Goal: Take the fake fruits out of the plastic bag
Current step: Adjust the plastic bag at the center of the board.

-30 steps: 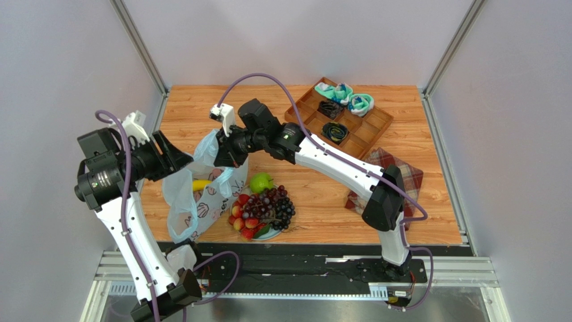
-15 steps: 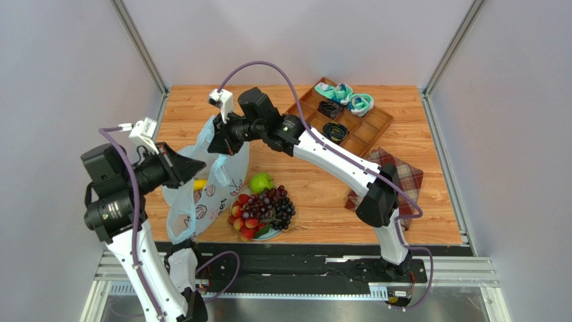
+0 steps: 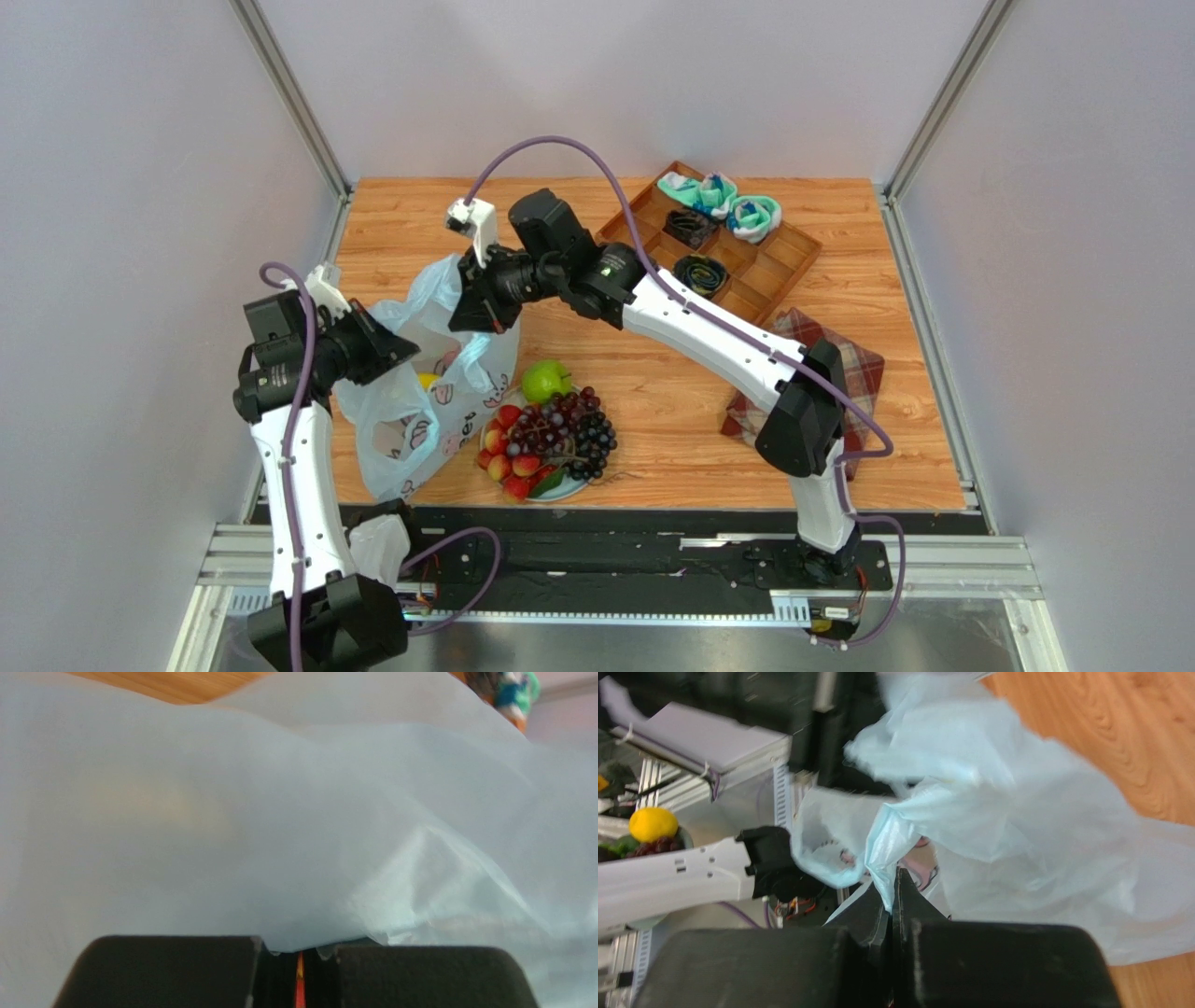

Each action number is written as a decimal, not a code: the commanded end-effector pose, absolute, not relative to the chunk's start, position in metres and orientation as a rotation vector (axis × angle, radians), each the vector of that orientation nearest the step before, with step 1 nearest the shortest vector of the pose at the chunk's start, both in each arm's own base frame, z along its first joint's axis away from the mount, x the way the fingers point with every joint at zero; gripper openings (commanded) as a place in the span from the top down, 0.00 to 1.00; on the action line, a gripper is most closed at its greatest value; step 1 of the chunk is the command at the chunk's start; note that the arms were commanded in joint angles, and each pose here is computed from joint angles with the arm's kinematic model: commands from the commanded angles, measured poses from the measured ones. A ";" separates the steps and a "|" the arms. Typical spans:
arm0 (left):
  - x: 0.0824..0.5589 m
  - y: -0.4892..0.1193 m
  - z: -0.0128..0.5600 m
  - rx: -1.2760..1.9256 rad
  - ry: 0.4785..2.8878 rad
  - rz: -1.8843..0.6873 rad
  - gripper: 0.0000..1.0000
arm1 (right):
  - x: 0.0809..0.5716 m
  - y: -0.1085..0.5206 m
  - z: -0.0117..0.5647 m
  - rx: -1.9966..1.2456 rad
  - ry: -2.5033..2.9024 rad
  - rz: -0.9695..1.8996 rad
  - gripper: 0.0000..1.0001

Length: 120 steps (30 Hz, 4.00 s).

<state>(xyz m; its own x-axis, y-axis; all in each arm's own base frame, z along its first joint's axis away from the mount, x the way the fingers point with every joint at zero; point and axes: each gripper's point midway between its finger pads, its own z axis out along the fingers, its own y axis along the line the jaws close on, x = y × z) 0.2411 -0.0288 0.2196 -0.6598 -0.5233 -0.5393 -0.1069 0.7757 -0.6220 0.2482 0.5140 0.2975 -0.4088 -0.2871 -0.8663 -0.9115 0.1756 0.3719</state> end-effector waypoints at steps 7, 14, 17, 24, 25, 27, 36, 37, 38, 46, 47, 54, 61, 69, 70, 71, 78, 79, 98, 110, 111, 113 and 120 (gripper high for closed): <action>0.287 0.001 0.139 -0.672 2.253 -0.476 0.92 | 0.164 0.521 0.316 -1.379 1.631 1.342 1.00; 0.305 0.005 0.104 -0.882 2.313 -0.505 0.49 | 0.143 0.537 0.323 -1.456 1.538 1.341 1.00; 0.313 0.018 0.091 -0.970 2.336 -0.427 0.44 | 0.141 0.538 0.321 -1.464 1.543 1.347 1.00; 0.319 0.042 0.066 -1.102 2.390 -0.319 0.41 | 0.140 0.540 0.321 -1.473 1.534 1.349 1.00; 0.325 0.043 0.067 -1.096 2.378 -0.324 0.41 | 0.140 0.540 0.321 -1.474 1.534 1.354 1.00; 0.331 0.041 0.061 -1.099 2.389 -0.350 0.41 | 0.140 0.541 0.319 -1.478 1.538 1.358 1.00; 0.367 0.018 0.056 -1.059 2.382 -0.555 0.40 | 0.137 0.552 0.316 -1.490 1.523 1.398 1.00; 0.373 0.016 0.059 -1.028 2.368 -0.568 0.40 | 0.134 0.554 0.321 -1.493 1.509 1.421 1.00; 0.376 0.013 0.061 -0.999 2.370 -0.578 0.40 | 0.134 0.558 0.315 -1.496 1.518 1.434 1.00; 0.381 -0.023 0.067 -0.732 2.417 -0.658 0.40 | 0.112 0.594 0.334 -1.466 1.433 1.571 1.00; 0.380 -0.027 0.073 -0.703 2.398 -0.685 0.40 | 0.111 0.597 0.336 -1.464 1.422 1.574 1.00; 0.354 -0.064 0.064 -0.529 2.450 -0.755 0.39 | 0.102 0.602 0.335 -1.474 1.417 1.579 1.00; 0.355 -0.061 0.064 -0.487 2.446 -0.581 0.40 | 0.108 0.588 0.331 -1.540 1.390 1.475 0.48; 0.361 -0.060 0.071 -0.509 2.415 -0.618 0.42 | 0.193 0.489 0.395 -1.277 1.521 1.394 0.00; 0.363 -0.060 0.073 -0.502 2.408 -0.617 0.42 | 0.198 0.478 0.404 -1.254 1.529 1.394 0.00; 0.364 -0.058 0.074 -0.505 2.402 -0.612 0.42 | 0.207 0.467 0.406 -1.227 1.578 1.392 0.00; 0.367 -0.063 0.087 -0.474 2.360 -0.647 0.42 | 0.308 0.400 0.357 -0.952 1.904 1.325 0.00; 0.366 -0.064 0.088 -0.468 2.358 -0.652 0.42 | 0.316 0.397 0.332 -0.929 1.991 1.339 0.00; 0.362 -0.073 0.103 -0.441 2.322 -0.722 0.39 | 0.331 0.392 0.191 -0.735 2.462 1.414 0.04; 0.368 -0.081 0.101 -0.410 2.293 -0.791 0.35 | 0.262 0.440 0.244 -0.975 2.251 2.022 0.83; 0.368 -0.083 0.097 -0.405 2.305 -0.793 0.34 | 0.261 0.444 0.251 -0.999 2.220 2.026 0.96; 0.371 -0.087 0.098 -0.389 2.294 -0.808 0.33 | 0.252 0.454 0.270 -1.066 2.150 2.032 1.00; 0.371 -0.119 0.081 -0.282 2.351 -0.908 0.30 | 0.230 0.473 0.259 -1.116 2.176 2.083 1.00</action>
<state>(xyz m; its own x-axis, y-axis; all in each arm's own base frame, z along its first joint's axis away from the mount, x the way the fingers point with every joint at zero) 0.3637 -0.0956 0.0798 -0.7761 -0.4493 -0.4425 -0.0722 0.7604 -0.6454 0.2381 0.4670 0.2570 -0.7671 -0.4914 -0.4125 -0.4534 -0.0397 0.8904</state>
